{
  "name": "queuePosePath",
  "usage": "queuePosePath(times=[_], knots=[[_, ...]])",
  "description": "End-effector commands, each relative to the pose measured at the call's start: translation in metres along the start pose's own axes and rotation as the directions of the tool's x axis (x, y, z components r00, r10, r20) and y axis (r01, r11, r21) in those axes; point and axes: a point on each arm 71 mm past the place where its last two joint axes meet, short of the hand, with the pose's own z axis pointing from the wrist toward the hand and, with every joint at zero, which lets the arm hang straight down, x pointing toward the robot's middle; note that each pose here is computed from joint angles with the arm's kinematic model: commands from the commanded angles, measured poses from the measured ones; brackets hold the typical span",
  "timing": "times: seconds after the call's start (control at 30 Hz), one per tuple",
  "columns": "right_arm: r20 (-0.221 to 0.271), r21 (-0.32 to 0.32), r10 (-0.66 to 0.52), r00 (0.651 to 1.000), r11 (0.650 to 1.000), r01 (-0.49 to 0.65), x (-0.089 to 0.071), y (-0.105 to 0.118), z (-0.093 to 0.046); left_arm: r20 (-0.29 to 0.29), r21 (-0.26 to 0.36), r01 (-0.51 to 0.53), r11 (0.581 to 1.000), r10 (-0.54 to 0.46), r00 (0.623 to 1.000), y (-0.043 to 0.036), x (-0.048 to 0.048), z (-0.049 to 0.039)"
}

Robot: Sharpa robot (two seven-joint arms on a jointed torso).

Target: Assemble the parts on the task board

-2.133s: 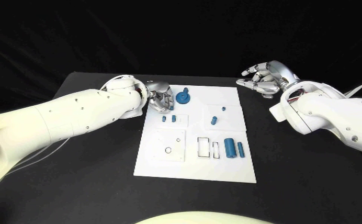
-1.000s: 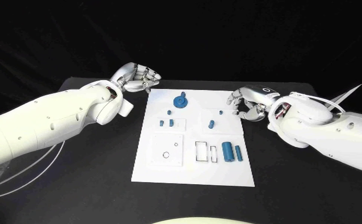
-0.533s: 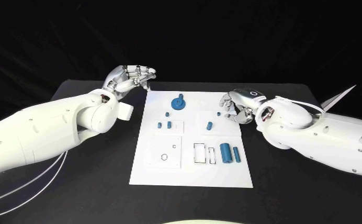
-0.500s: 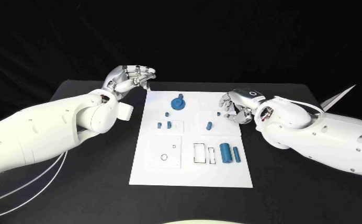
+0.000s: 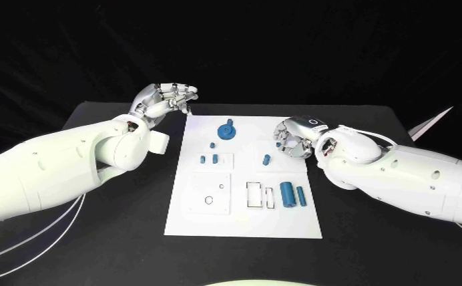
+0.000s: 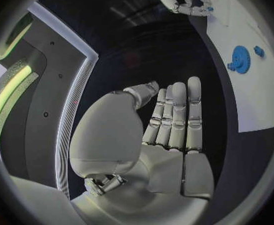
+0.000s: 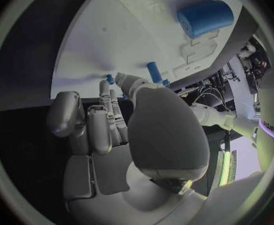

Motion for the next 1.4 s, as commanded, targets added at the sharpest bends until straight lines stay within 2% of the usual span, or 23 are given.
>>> queuePosePath(times=[0.03,0.27,1.2,1.4], knots=[[-0.003,-0.003,0.000,1.000,1.000,0.000,0.003,0.001,0.003,-0.004,0.001,0.008,1.000,-0.008,1.000,-0.0005,0.0014,-0.0001],[-0.004,-0.001,-0.003,1.000,1.000,0.003,0.005,0.002,0.007,-0.004,-0.002,0.010,1.000,-0.010,1.000,-0.0002,0.0010,-0.0002],[-0.093,0.027,-0.098,0.991,0.995,0.101,0.019,0.005,0.008,0.003,-0.025,0.006,1.000,-0.006,1.000,-0.0002,-0.0032,-0.0039],[-0.088,0.029,-0.120,0.989,0.992,0.123,0.019,0.006,0.008,0.005,-0.030,0.003,1.000,-0.003,1.000,-0.0001,-0.0044,-0.0048]])
